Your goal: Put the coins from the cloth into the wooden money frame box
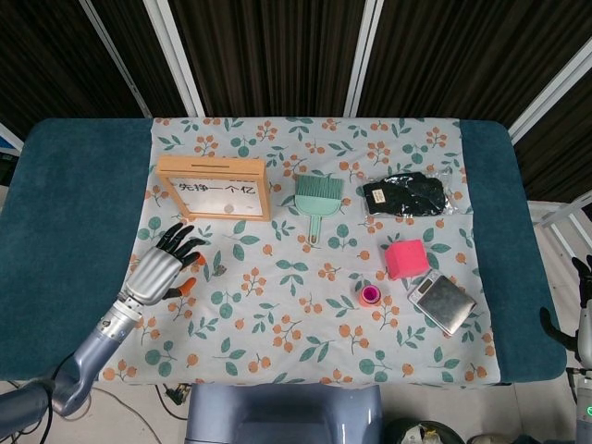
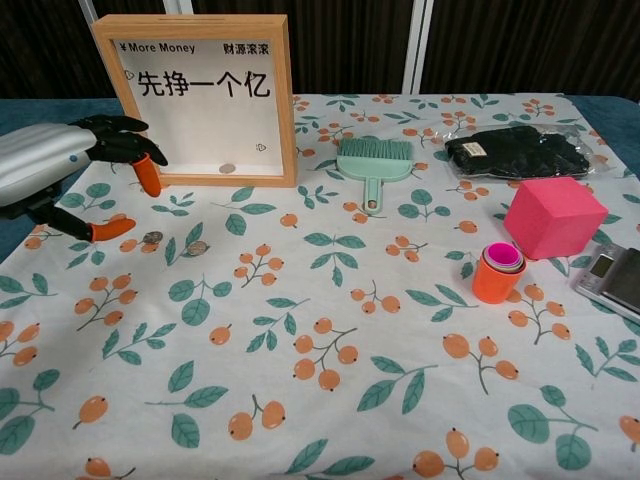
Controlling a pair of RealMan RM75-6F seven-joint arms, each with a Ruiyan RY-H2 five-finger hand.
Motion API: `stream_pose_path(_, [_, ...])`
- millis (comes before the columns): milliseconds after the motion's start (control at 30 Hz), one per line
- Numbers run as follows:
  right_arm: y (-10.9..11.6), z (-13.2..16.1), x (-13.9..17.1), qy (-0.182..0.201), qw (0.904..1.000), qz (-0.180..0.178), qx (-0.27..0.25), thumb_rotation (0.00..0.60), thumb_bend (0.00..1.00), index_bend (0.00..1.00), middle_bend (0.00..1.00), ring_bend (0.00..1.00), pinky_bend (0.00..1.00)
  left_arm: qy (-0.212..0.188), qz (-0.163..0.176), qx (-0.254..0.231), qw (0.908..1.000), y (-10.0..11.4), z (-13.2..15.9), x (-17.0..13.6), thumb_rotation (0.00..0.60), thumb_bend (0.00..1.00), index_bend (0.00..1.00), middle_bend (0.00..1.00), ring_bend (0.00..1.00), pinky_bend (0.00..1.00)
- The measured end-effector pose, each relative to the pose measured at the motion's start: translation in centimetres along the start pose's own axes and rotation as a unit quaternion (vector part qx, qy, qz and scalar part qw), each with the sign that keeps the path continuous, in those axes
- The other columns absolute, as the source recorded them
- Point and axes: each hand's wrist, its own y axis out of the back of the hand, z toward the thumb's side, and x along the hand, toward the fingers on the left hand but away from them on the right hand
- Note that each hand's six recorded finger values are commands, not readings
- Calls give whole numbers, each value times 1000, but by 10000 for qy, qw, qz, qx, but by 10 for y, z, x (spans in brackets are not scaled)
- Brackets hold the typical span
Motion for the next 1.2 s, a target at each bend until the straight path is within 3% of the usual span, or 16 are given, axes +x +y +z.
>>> stream_pose_path(433, [1,-1,0,-38,10000,7,-51,600,394,117,26,0,0,-46,-297,492,9983,-29,3,14,600,340,389,162,3,30])
stream_pose_path(833, [0,-1,0,-46,10000,38,-78,600,395,117,26,0,0,-51,-541,502,9973,-52,6,24,600,342,359,166,4,30])
stream_pose_path(1200, [1,-2,-1,-75,9999,29,-77,600,394,117,26,0,0,-163,-555,566,9967,-59,12,32,600,345,368,171,3,30])
